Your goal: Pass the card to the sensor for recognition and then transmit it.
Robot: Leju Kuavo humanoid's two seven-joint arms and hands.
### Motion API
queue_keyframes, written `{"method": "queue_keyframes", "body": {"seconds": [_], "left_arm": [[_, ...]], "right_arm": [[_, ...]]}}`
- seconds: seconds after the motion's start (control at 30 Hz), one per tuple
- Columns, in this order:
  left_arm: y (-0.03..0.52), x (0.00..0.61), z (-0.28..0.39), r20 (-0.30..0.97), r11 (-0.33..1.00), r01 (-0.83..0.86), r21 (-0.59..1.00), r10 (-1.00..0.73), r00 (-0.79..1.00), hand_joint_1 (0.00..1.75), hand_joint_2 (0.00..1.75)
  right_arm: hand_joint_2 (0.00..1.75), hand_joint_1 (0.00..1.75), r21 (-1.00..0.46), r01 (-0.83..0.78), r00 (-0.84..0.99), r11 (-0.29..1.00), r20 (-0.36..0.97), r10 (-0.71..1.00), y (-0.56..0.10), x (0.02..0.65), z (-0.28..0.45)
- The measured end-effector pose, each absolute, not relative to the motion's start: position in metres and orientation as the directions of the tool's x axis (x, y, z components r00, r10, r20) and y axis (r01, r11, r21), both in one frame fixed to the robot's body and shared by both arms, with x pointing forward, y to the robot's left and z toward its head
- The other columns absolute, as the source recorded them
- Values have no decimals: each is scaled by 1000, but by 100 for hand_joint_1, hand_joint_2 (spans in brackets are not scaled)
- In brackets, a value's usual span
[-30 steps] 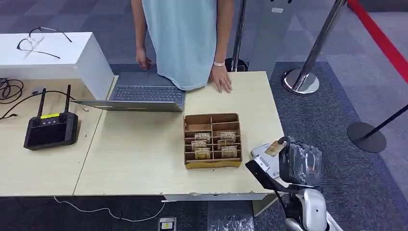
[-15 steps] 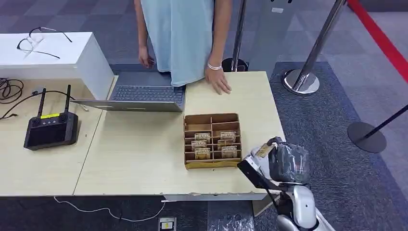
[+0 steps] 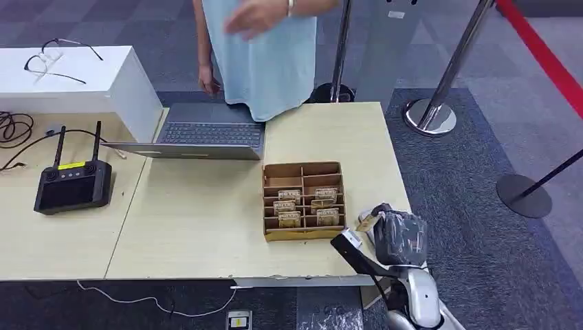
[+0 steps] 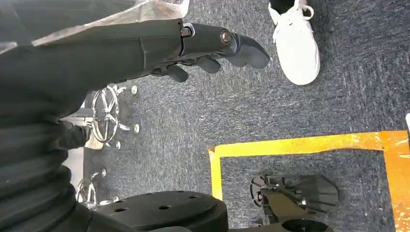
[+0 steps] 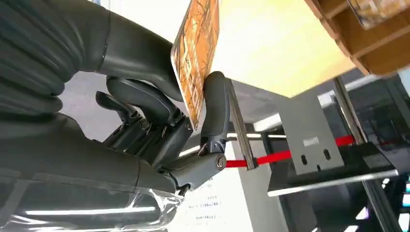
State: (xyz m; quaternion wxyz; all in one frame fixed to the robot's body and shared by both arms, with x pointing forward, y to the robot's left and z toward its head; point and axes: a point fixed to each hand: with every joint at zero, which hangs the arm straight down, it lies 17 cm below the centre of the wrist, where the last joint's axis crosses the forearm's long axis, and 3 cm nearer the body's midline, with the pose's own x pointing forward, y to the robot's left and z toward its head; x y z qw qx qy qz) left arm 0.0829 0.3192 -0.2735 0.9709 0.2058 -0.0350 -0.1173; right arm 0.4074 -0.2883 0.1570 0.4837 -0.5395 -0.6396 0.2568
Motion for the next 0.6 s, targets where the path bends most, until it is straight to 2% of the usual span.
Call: {"method": "queue_keyframes", "body": {"seconds": [0.13,0.6], "left_arm": [[319,83,-273,21,887,216,409,-246,969,0,175],[321,86,-273,30,877,245,414,-283,959,0,175]], "right_arm": [[175,175,-859,427,53,283,336,940,-286,408,150],[175,175,-868,457,159,193,293,943,-340,416,154]]}}
